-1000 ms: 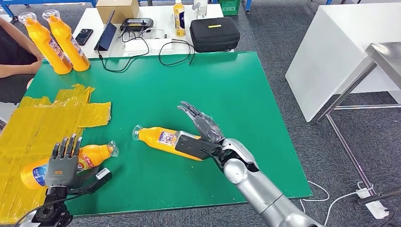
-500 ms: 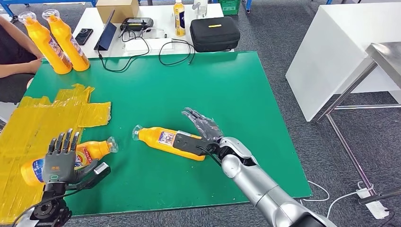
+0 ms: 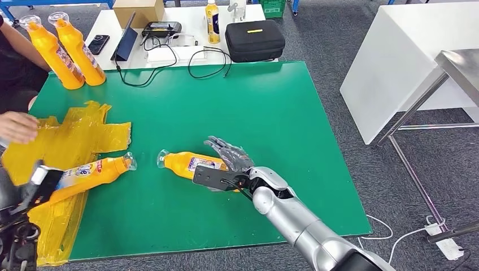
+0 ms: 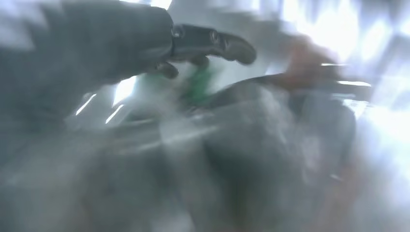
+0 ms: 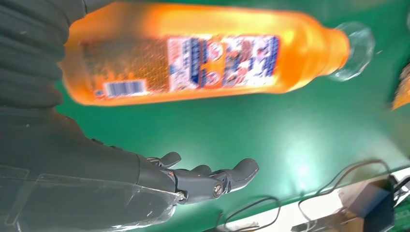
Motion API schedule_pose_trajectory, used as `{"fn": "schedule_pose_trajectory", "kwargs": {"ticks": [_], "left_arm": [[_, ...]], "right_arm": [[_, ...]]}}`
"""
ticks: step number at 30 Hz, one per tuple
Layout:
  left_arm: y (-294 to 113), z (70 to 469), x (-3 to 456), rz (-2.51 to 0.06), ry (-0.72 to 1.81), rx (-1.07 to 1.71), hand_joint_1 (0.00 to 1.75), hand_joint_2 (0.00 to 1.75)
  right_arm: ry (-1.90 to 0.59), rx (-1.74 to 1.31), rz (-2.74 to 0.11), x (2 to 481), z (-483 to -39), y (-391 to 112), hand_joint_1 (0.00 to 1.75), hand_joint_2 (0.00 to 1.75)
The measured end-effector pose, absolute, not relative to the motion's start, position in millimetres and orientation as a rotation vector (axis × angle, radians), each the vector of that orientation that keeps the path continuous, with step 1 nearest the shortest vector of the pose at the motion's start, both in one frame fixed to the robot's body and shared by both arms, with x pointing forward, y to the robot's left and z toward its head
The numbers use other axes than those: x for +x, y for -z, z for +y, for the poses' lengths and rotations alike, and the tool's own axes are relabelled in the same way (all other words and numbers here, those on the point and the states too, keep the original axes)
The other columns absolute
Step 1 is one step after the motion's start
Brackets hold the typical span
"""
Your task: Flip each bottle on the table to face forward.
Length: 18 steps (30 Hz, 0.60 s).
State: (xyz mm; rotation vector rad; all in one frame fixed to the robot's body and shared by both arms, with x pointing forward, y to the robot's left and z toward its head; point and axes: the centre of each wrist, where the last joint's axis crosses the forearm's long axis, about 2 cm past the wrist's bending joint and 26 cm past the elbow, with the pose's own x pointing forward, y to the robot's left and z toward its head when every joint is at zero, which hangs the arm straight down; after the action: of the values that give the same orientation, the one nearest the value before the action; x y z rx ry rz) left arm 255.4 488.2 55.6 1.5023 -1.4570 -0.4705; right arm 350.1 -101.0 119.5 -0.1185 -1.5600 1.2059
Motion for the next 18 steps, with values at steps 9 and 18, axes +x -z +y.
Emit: {"fn": "schedule_pose_trajectory", "kwargs": {"ticks": [9,18], "left_arm": [[-38,468,245,-1.533,0.100,1.375,0.00,0.00],[-37,437,245,-1.619,0.168,1.317,0.00,0.00]], "right_arm": [[-1.222,-0.163,-1.533,343,-84,-114,0.00,1.75],[-1.248,-0.305,-1.442,335,-78,-101,0.00,1.75]]}}
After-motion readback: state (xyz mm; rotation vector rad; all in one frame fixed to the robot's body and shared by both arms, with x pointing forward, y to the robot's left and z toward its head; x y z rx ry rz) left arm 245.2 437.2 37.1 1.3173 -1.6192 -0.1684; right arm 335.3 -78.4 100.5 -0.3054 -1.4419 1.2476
